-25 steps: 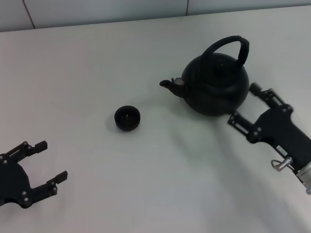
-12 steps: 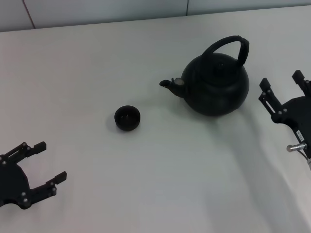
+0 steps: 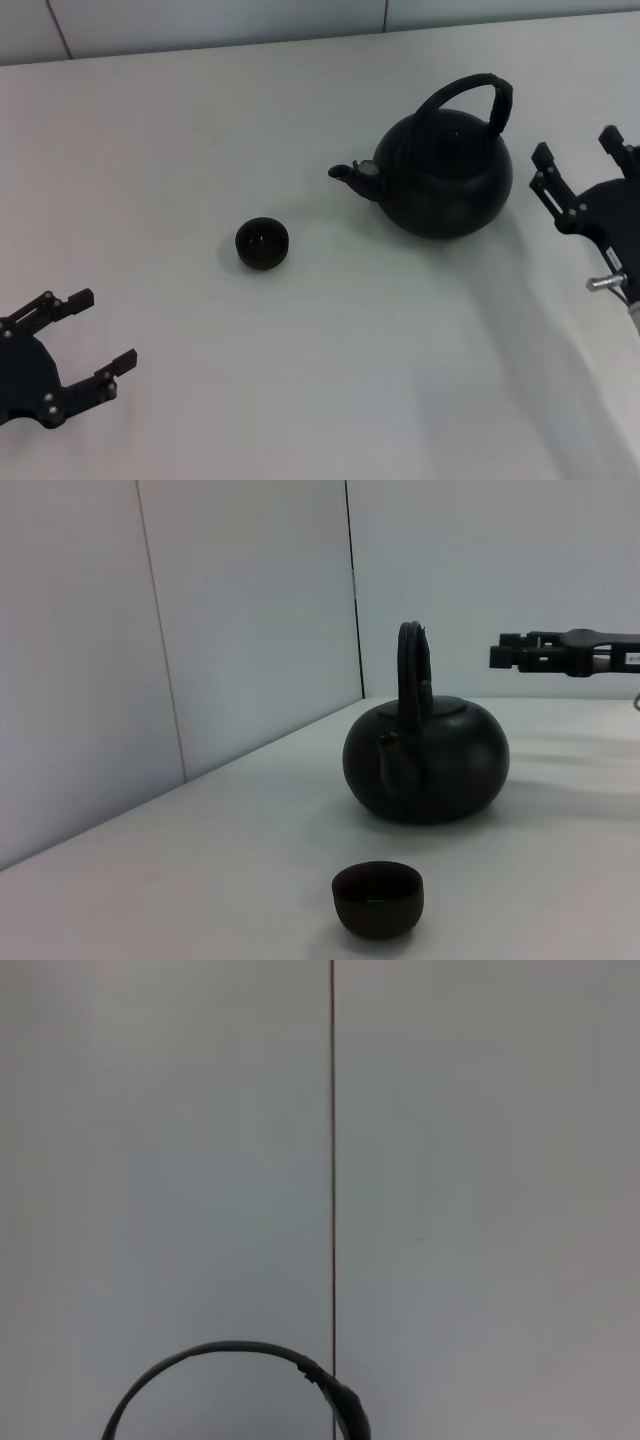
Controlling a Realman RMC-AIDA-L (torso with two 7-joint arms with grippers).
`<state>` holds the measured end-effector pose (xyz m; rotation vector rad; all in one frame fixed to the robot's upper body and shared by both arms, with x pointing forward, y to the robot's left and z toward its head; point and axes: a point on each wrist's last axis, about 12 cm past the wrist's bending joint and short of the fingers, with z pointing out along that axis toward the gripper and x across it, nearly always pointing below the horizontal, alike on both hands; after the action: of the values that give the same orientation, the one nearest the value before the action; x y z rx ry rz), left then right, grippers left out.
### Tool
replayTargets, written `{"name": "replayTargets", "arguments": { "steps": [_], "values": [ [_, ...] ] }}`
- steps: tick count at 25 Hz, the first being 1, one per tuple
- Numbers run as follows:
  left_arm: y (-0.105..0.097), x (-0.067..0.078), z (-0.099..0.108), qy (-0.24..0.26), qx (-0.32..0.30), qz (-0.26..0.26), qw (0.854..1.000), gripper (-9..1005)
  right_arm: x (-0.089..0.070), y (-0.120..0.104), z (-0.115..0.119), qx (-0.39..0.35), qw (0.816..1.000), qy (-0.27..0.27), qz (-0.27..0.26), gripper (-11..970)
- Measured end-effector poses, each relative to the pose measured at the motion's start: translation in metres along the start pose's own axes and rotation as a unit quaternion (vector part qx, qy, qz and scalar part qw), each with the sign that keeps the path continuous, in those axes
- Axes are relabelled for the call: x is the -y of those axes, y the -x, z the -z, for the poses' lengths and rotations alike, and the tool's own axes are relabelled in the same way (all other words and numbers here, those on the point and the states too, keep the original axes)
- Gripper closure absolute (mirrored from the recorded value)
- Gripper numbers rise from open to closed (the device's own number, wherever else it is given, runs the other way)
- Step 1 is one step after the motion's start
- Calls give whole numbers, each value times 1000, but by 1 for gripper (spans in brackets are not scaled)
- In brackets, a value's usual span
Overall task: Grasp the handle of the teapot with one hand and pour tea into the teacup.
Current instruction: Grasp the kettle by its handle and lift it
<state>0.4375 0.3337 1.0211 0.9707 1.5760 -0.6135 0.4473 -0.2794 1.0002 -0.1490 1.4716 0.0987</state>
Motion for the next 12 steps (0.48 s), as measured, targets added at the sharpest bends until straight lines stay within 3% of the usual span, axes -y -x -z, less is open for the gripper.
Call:
{"name": "replayTargets", "arguments": {
  "steps": [12],
  "values": [
    [-2,3,1,5,0,5,1000,185,6,4,-39,-13,999,39,11,181]
  ]
}}
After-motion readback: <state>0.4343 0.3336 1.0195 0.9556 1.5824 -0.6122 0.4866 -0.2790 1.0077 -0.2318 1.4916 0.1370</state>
